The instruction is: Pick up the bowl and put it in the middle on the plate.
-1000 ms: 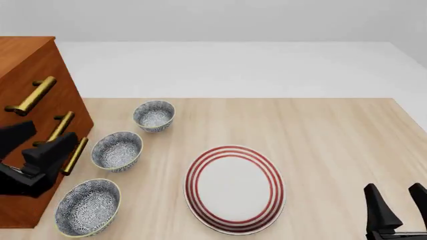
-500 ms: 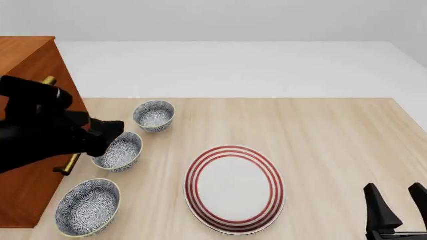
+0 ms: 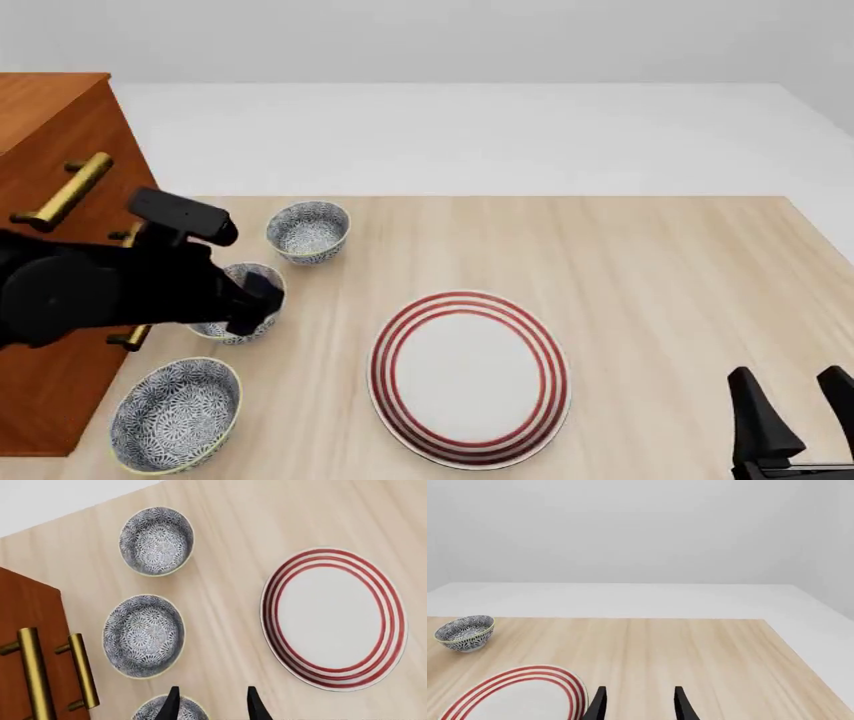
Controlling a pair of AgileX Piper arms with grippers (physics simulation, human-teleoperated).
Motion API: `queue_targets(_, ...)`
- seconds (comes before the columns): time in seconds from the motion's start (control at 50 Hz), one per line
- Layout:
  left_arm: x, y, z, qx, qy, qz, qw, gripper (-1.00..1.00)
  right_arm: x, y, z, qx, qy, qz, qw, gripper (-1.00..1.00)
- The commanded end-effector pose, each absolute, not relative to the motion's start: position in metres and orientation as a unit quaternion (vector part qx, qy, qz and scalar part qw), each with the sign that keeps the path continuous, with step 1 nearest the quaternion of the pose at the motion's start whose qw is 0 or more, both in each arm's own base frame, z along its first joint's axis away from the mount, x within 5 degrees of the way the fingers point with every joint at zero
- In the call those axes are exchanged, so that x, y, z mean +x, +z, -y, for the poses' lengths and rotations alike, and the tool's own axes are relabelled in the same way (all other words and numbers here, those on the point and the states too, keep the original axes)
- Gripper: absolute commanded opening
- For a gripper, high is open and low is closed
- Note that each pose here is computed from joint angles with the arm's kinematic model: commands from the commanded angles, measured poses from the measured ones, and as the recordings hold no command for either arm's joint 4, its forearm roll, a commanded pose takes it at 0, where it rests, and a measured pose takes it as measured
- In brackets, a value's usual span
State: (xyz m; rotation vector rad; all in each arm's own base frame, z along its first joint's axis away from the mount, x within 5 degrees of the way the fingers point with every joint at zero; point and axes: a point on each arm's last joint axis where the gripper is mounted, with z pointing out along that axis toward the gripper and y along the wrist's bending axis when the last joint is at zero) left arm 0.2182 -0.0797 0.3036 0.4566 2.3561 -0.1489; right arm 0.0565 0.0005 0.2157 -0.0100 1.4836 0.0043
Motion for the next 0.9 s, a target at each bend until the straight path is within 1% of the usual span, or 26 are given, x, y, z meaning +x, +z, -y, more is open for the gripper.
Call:
queue_targets(0.02, 0.232, 0.282, 0.076, 0.185, -0.039, -0.926, 0.327, 1.00, 0.057, 0.216, -0.001, -0.005, 0.002, -0.676, 0.737, 1.00)
queue_targets(0.18, 0.243, 0.271, 0.070, 0.184, -0.027, -0.929, 0.319, 1.00, 0.057, 0.216, -0.001, -0.005, 0.002, -0.676, 0.737, 1.00)
queue_targets(0.2, 0.246, 0.265, 0.066, 0.185, -0.021, -0.932, 0.312, 1.00, 0.057, 0.216, -0.001, -0.005, 0.002, -0.676, 0.737, 1.00)
queue_targets(0.4, 0.253, 0.256, 0.067, 0.183, -0.020, -0.936, 0.301, 1.00, 0.057, 0.216, -0.001, -0.005, 0.002, -0.676, 0.737, 1.00)
queue_targets(0.82, 0.282, 0.263, 0.073, 0.221, -0.006, -0.923, 0.315, 1.00, 0.057, 0.215, -0.001, -0.005, 0.002, -0.676, 0.737, 1.00)
queue_targets(0.9, 0.288, 0.257, 0.073, 0.235, 0.001, -0.922, 0.309, 1.00, 0.057, 0.215, -0.001, -0.005, 0.002, -0.676, 0.737, 1.00)
